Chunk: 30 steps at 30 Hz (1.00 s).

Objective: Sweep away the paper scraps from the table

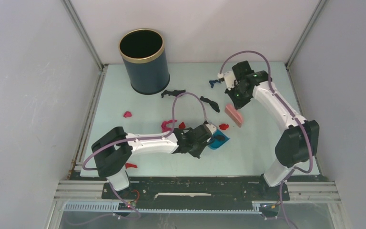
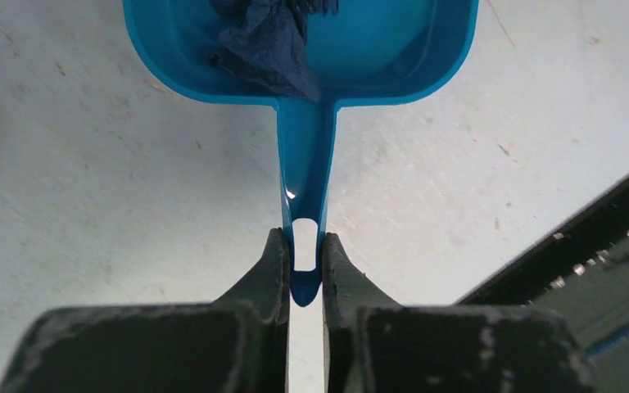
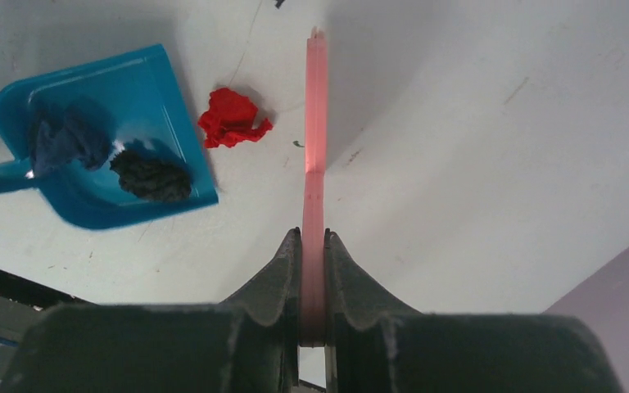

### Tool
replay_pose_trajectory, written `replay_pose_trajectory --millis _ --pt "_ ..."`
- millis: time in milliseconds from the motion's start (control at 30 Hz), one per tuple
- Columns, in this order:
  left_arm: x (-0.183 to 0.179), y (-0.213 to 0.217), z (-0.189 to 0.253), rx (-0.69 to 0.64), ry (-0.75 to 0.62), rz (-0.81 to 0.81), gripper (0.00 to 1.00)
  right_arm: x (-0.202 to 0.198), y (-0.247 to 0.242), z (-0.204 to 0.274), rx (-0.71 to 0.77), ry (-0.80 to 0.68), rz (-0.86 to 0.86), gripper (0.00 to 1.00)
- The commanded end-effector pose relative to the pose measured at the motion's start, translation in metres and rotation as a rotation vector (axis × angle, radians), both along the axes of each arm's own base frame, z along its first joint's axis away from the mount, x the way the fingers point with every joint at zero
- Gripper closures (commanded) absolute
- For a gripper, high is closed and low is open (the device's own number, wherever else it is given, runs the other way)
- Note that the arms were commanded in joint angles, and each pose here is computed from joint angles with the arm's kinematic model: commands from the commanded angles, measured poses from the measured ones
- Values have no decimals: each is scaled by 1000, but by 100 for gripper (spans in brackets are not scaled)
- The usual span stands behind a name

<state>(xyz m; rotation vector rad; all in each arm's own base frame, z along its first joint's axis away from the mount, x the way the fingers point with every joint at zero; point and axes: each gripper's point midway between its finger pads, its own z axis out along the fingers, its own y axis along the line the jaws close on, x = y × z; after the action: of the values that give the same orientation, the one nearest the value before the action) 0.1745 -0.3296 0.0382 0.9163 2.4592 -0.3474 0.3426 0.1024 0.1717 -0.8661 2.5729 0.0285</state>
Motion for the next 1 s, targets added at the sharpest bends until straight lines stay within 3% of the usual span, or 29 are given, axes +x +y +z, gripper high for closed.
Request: replay_pose_trajectory --millis 0,167,467,600,967 --pt "-29 11 9 67 132 15 100 12 18 6 -7 -40 8 100" --pt "-36 11 7 86 184 22 100 -5 38 -4 -12 -3 59 100" --pt "-9 -4 -4 117 94 41 100 -64 82 20 238 141 179 100" --pt "-2 -2 -3 108 62 86 100 -47 71 41 236 46 146 100" --pt "-2 23 7 63 48 185 100 78 30 76 -86 -344 123 100"
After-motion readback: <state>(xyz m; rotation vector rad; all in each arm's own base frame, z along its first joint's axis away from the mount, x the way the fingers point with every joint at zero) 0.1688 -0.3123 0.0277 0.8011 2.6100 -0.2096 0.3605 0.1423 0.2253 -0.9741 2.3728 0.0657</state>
